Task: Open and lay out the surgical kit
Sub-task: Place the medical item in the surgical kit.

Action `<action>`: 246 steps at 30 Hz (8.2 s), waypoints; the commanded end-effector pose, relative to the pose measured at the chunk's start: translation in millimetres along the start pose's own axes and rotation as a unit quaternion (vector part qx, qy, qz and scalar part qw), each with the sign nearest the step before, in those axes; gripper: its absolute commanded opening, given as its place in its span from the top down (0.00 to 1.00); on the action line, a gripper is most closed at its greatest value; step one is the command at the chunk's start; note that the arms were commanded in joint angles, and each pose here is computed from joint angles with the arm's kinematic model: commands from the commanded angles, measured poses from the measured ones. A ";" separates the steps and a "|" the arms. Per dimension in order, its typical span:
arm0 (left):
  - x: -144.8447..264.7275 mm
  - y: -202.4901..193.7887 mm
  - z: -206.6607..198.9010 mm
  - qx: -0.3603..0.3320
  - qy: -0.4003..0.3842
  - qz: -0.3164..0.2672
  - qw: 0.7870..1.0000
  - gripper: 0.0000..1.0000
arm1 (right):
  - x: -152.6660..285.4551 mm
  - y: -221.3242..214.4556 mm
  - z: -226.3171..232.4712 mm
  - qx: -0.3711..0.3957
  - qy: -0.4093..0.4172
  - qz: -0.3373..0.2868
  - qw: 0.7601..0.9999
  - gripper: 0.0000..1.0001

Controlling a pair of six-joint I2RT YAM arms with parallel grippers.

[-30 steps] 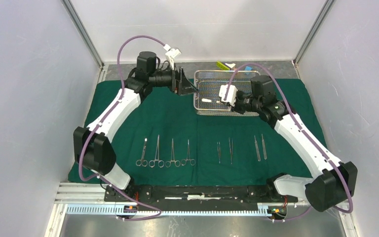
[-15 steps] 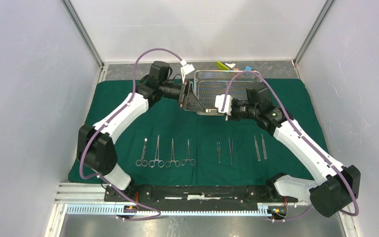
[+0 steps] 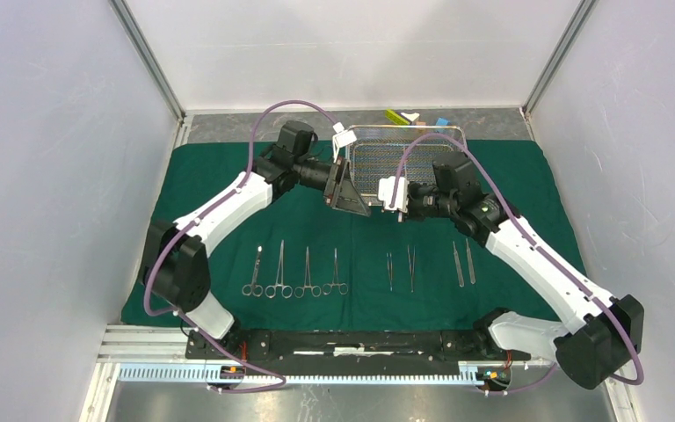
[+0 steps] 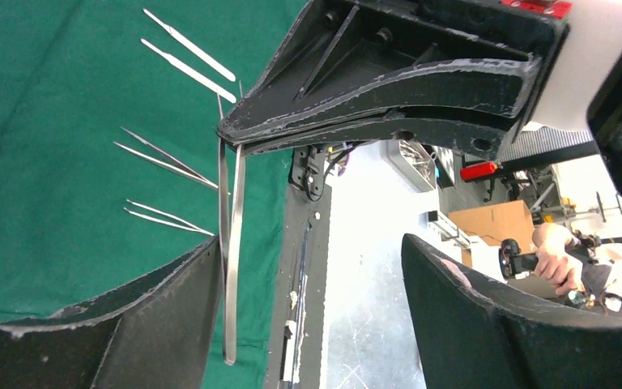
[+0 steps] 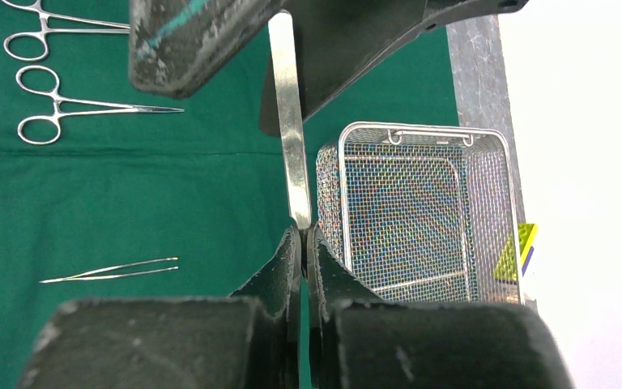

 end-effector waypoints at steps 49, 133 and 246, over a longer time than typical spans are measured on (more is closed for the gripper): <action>42.5 20.2 39.5 -0.199 0.259 -0.126 0.937 0.98 | 46.7 18.9 -56.2 -0.160 -0.169 -0.004 0.973 0.30; 36.6 -40.2 46.2 -0.528 0.299 0.005 0.795 0.98 | -75.4 23.5 20.9 -0.537 0.211 -0.267 0.772 0.77; -37.8 -75.5 47.9 0.002 0.295 -0.130 0.947 0.98 | 83.0 -120.9 -25.5 -0.383 -0.200 0.008 0.902 0.06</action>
Point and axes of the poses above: each gripper's point midway between its finger pads, its own x axis back along the fingers, its own z axis along the line the jaws close on, y = z × x, the point moved 3 cm from there along x, back along the fingers, and after that the axes turned 8 degrees about x, right-handed, at the moved point
